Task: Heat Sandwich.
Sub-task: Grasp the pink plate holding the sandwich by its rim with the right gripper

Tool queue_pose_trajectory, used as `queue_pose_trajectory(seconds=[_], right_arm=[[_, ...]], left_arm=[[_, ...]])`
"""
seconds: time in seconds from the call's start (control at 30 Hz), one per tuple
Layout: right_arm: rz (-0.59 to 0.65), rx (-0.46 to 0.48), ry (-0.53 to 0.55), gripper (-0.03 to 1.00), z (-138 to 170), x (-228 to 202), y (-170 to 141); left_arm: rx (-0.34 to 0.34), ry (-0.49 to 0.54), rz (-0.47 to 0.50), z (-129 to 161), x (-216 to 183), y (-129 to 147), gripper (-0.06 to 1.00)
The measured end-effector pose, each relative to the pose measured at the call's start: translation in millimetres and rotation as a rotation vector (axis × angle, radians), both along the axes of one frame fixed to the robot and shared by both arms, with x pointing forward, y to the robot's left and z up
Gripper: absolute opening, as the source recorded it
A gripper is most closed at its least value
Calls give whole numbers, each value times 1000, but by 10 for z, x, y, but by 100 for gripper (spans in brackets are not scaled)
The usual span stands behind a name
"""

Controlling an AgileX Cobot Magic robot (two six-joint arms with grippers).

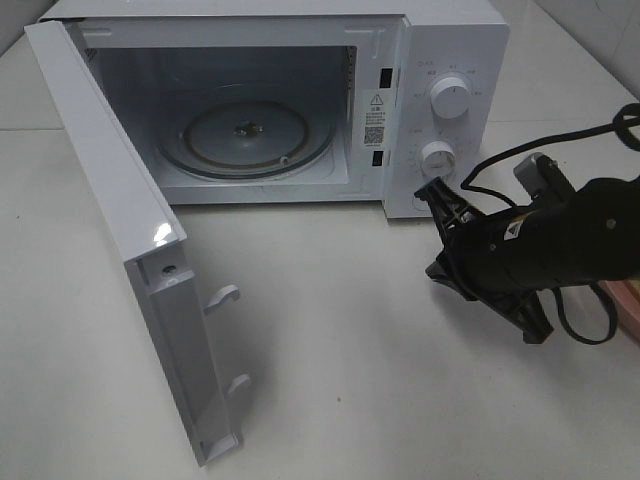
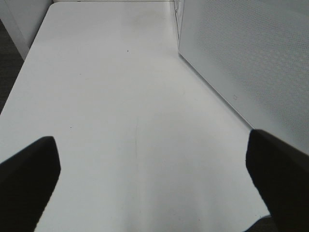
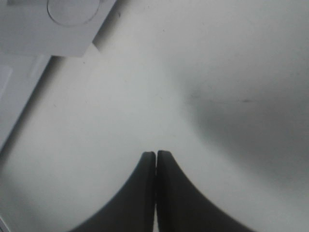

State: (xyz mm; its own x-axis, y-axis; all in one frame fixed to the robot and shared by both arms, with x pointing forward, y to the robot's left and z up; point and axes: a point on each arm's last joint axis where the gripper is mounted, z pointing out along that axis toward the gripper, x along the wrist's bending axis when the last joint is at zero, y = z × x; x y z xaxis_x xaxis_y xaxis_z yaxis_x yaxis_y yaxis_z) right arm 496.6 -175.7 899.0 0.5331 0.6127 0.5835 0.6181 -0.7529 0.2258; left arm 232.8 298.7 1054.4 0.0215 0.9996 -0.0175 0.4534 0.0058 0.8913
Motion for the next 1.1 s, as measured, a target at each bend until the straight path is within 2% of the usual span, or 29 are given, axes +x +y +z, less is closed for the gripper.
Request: queue_pose_trajectory(seconds=[0.07,0.13,0.2,0.27,0.37,0.4,0.43,0.47,0.53,0.57,0.63,0.9,1.1], right_arm=[[105,-62,29,3,67,-73,-6],[140,-81,29,3,95,-94,-9],[279,-157,14,3,187,-154,-17],[318,-177,3,3,223,-169,-20],[509,-279,-34,4,344,-248,-35],[509,-279,-34,4,344,-248,-35],[561,-305,-40,4,369,-272,-40],[660,-358,-47,5,406,-317,-52],[740,-398,-40,5,433,-364,-68],[740,-398,-40,5,433,-364,-68],[837,-442,-10,6,472,-445,-99],[961,-502,65,9,642,-570,-167],[995,-548,137,11,780,-538,-252]], left_arm=[[0,0,0,0,0,0,99],[0,0,0,0,0,0,99],[0,0,0,0,0,0,99],[0,0,0,0,0,0,99],[0,0,0,0,0,0,99],[0,0,0,0,0,0,99],[0,0,0,0,0,0,99],[0,0,0,0,0,0,99],[0,0,0,0,0,0,99],[0,0,0,0,0,0,99],[0,0,0,0,0,0,99],[0,0,0,0,0,0,99],[0,0,0,0,0,0,99]])
